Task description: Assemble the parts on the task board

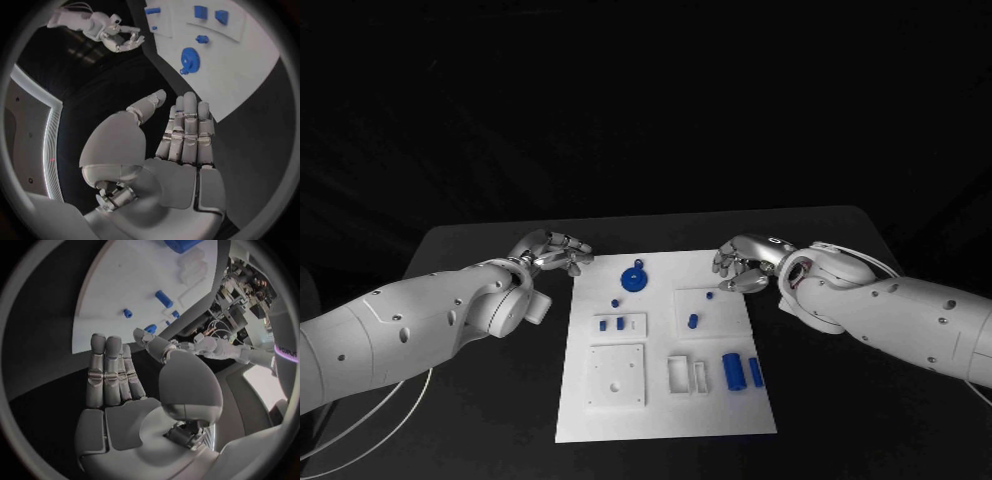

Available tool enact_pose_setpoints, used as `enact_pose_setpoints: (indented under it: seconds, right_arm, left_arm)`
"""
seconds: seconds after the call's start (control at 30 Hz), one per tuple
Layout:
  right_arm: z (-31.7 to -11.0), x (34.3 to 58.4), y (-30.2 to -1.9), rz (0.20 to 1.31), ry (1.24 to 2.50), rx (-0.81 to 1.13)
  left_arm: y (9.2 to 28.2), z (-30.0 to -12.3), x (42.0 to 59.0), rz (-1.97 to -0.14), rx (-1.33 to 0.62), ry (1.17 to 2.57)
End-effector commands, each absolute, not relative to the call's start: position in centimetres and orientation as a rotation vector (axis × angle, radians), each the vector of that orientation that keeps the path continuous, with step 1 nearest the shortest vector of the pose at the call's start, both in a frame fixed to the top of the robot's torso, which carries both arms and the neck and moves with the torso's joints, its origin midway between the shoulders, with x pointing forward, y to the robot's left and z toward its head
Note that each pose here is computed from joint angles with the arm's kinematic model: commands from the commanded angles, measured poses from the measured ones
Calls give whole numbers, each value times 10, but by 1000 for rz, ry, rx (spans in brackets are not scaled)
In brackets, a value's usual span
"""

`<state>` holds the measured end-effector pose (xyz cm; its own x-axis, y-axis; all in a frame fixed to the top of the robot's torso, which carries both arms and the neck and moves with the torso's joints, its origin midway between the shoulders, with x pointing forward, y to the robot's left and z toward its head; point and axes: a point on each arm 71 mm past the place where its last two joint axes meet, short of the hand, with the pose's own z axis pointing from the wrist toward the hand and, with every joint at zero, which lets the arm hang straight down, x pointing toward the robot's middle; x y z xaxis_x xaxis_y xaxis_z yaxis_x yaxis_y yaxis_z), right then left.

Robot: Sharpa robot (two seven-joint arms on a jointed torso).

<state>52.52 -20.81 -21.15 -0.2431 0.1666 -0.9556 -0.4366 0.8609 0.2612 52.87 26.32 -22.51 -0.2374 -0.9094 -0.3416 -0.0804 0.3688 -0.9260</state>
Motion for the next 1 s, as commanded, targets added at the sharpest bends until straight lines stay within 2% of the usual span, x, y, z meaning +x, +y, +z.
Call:
enact_pose_setpoints:
  seconds: [0.03, 0.1, 0.23, 1.0]
  right_arm:
    - [-214, 523, -202, 409, 1695, -365]
    - [-217, 521, -196, 342, 1662, -397]
    - [-220, 521, -190, 314, 1663, -410]
    - [-248, 514, -168, 330, 1724, -453]
  left_arm:
    - [256, -221, 525, -1180, -1024, 1544]
    - [254, -222, 521, -1146, -1044, 1558]
    - [247, -220, 517, -1185, -1029, 1567]
    - [240, -217, 508, -1250, -1070, 1554]
